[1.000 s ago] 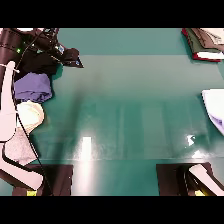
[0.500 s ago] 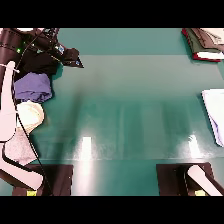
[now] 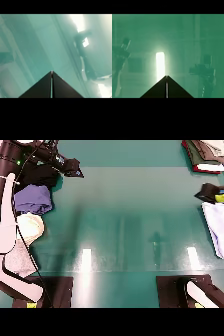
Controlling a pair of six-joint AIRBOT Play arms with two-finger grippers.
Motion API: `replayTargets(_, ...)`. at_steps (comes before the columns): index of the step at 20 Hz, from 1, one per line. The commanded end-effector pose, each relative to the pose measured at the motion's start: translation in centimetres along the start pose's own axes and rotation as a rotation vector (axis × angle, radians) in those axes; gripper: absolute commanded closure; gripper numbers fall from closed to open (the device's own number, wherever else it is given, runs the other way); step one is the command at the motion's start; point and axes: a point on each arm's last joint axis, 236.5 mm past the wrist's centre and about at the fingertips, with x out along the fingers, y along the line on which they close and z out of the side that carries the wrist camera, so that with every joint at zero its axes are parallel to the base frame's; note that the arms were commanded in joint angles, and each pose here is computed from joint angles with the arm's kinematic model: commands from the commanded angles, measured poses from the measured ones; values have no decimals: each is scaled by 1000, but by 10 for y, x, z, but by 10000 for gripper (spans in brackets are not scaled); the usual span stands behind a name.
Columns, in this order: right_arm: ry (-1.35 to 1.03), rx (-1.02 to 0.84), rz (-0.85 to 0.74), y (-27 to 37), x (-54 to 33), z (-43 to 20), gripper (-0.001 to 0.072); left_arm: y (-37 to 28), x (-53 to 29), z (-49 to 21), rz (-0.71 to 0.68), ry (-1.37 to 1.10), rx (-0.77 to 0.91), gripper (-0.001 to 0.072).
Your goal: Fold the shirts.
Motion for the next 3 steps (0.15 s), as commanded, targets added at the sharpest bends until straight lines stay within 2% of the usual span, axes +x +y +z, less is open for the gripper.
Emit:
replayTargets(1, 41, -100, 65, 42, 7, -14, 694, 2, -1, 8, 7, -35, -1, 685)
replayTargets(3, 55, -114, 75, 48, 8, -19, 693, 2, -1, 9, 8, -40, -1, 685)
